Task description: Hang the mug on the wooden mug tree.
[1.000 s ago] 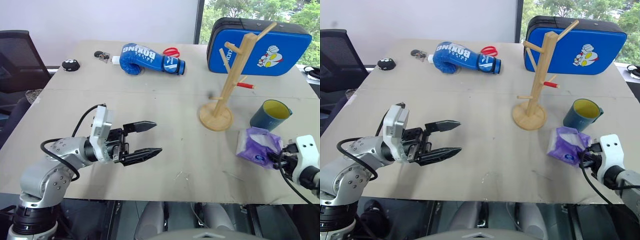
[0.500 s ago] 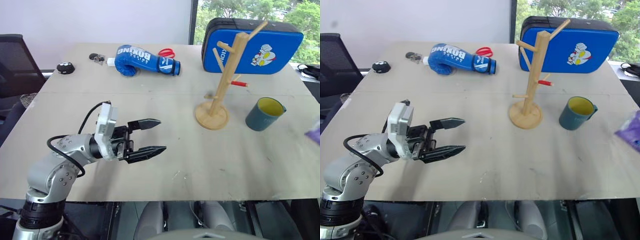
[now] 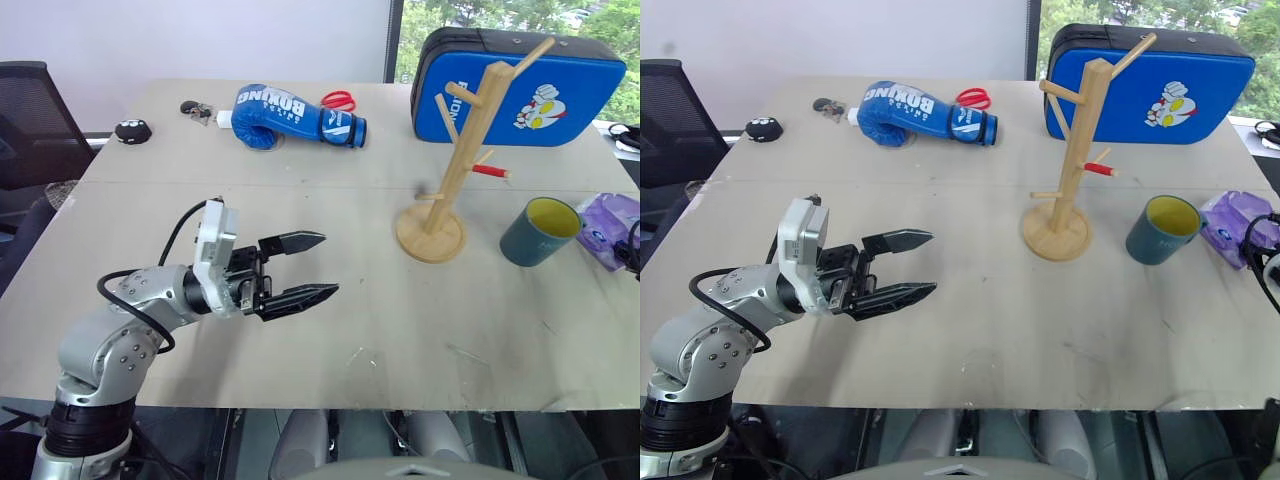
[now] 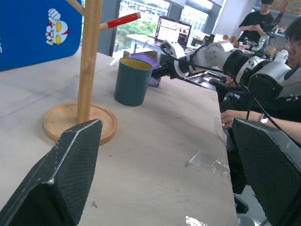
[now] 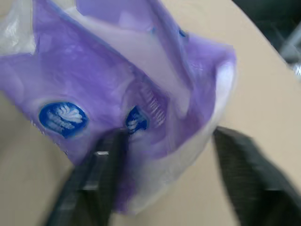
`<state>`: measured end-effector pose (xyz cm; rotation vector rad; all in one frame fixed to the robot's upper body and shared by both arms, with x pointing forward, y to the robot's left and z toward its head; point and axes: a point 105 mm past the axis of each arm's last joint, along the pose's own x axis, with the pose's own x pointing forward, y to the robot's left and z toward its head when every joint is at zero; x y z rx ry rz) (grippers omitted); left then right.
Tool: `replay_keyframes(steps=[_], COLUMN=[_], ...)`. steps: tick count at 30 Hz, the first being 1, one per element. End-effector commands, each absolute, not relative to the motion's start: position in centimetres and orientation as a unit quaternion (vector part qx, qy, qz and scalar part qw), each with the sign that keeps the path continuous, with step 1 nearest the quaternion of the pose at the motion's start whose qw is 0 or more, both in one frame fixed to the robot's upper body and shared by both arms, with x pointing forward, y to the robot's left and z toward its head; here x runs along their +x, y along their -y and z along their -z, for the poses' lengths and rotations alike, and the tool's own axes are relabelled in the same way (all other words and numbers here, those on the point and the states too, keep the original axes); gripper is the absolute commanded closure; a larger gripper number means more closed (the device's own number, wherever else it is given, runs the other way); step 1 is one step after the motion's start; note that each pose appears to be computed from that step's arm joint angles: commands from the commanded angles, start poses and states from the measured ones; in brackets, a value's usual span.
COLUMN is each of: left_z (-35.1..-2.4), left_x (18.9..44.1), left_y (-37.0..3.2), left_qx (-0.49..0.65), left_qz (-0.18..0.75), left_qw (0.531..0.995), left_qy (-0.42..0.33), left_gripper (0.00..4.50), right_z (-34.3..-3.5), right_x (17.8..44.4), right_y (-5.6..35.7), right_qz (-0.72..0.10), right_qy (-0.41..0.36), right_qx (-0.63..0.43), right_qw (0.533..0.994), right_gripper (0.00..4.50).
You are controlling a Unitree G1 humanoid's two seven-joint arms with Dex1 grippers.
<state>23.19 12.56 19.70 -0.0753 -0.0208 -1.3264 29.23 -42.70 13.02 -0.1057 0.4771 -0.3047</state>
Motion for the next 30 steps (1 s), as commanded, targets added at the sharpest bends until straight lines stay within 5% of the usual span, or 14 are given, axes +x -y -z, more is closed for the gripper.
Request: replay_keyframes(steps=[1, 6, 14, 22, 26, 30], left_z=[-20.4, -20.3, -20.7, -21.0, -21.1, -21.1], left_x=[21.7, 22.2, 23.2, 22.2, 22.0, 21.7], left_y=[-11.8, -11.8, -12.3, -12.9, -13.0, -13.0], left_qx=[-0.025, -0.026, -0.014, -0.016, -0.018, -0.019], left_qz=[0.627, 0.626, 0.634, 0.64, 0.641, 0.64], left_qw=[0.778, 0.779, 0.773, 0.768, 0.767, 0.768], left_qy=[0.021, 0.018, 0.023, 0.027, 0.026, 0.027], left_gripper=[0.0, 0.0, 0.0, 0.0, 0.0, 0.0], right_z=[-17.5, -18.2, -15.3, -14.8, -15.0, -14.9], right_x=[26.1, 24.8, 29.8, 31.9, 32.6, 33.4], right_y=[41.1, 36.0, 33.4, 33.5, 33.4, 33.0], right_qz=[0.095, -0.007, -0.045, -0.071, -0.079, -0.092], right_qy=[-0.204, -0.153, -0.092, -0.08, -0.078, -0.079], right_qx=[-0.16, -0.169, -0.156, -0.149, -0.147, -0.136], right_qw=[0.961, 0.974, 0.982, 0.983, 0.983, 0.983], right_gripper=[0.55, 0.55, 0.55, 0.55, 2.29, 2.29])
